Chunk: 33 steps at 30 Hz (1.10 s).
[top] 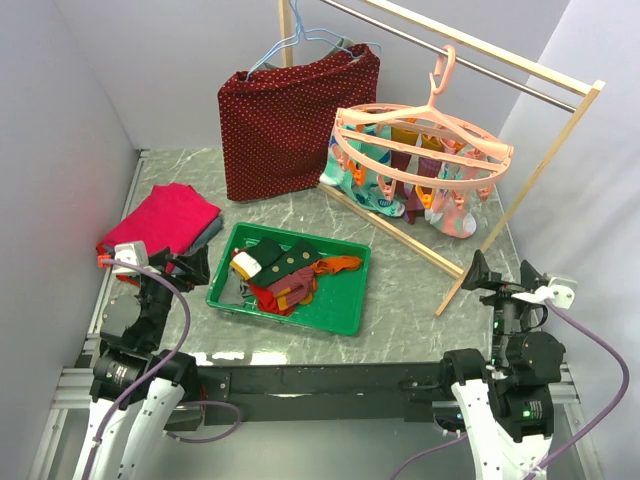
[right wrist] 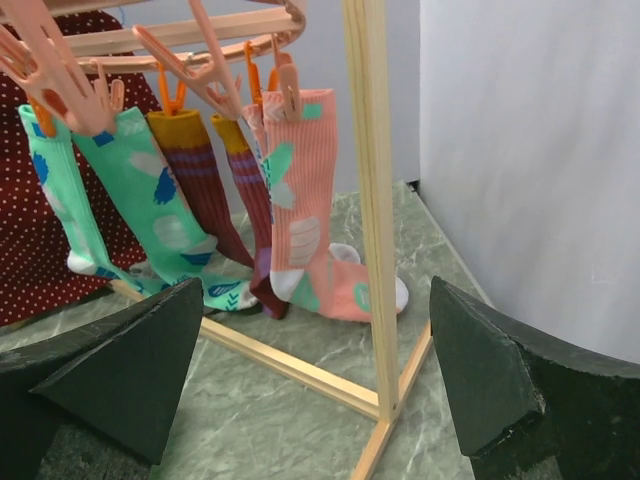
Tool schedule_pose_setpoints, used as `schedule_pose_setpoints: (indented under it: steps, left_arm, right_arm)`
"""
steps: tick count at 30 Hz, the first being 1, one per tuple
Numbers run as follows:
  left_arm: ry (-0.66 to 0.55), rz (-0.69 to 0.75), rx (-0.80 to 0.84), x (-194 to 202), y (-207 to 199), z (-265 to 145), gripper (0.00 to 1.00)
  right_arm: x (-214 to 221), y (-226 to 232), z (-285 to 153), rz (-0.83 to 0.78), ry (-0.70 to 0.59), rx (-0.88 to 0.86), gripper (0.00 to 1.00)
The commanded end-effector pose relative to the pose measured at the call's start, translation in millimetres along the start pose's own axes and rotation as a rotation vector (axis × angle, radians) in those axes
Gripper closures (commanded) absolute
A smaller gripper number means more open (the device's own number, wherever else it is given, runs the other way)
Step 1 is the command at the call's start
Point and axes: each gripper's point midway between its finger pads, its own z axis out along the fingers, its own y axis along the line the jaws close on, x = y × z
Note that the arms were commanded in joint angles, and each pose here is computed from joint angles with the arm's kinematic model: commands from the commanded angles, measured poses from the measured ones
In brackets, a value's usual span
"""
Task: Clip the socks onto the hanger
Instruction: Open the clamp at the hanger.
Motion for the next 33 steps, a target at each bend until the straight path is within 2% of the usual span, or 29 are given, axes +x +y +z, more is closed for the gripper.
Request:
schedule_pose_setpoints:
  steps: [1,13,19,23,33]
  left_arm:
    - [-0.046,-0.012,0.004,-17.3,-4.3,-1.0,0.04]
    - [-0.074,-0.021,-0.006,-24.9,-4.2,2.1,0.04]
    - [-0.075,-0.011,-0.001,-20.4,-4.2,9.1,0.04]
    - [-0.074,-0.006,0.01,-17.1,-4.9,8.1,0.04]
    - [-0.068,0.024,0.081,-13.1,-16.3,8.1,0.04]
  right_arm:
    - [-62.2,-5.1,-52.1,0.049,-0.283,-0.056,0.0]
    - [-58.7,13.6,-34.3,-0.013,-0.204,-0.132,0.0]
    - [-74.0,13.9,-27.6,-0.034,-0.174,-0.116,0.0]
    - [-73.4,10.4,-16.0,-0.051,-0.105,-0.076,0.0]
    - [-100.5,35.6,12.1,-0.146,-0.051,-0.172,0.01]
